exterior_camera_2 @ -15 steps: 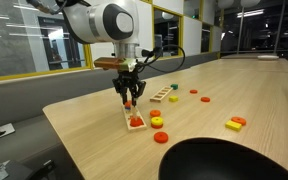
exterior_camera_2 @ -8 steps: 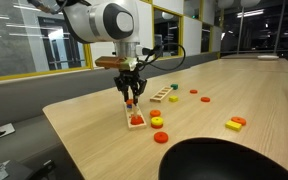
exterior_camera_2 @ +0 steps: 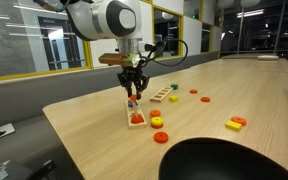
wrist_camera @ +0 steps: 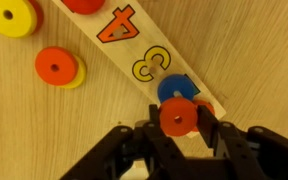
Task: Remove the second round orange object from the left and put it on the table
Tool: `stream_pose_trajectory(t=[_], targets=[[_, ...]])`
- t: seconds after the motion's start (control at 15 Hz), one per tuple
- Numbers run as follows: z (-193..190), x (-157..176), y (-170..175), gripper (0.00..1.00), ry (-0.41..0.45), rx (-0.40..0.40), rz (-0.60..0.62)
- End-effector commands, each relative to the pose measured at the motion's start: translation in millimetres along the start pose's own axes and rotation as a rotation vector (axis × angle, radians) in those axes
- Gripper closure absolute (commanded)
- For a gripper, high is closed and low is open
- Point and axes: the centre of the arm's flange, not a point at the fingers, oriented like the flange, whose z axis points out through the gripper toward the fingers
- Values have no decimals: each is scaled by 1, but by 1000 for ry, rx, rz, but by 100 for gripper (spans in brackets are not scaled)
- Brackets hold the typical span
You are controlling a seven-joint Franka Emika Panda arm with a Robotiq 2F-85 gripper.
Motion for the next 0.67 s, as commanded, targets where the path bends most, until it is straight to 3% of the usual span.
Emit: stream_pose_trajectory(t=[0.0,0.6], targets=[[-4,33,8,76,15,-6,76],[35,83,32,76,-4,-55,235]])
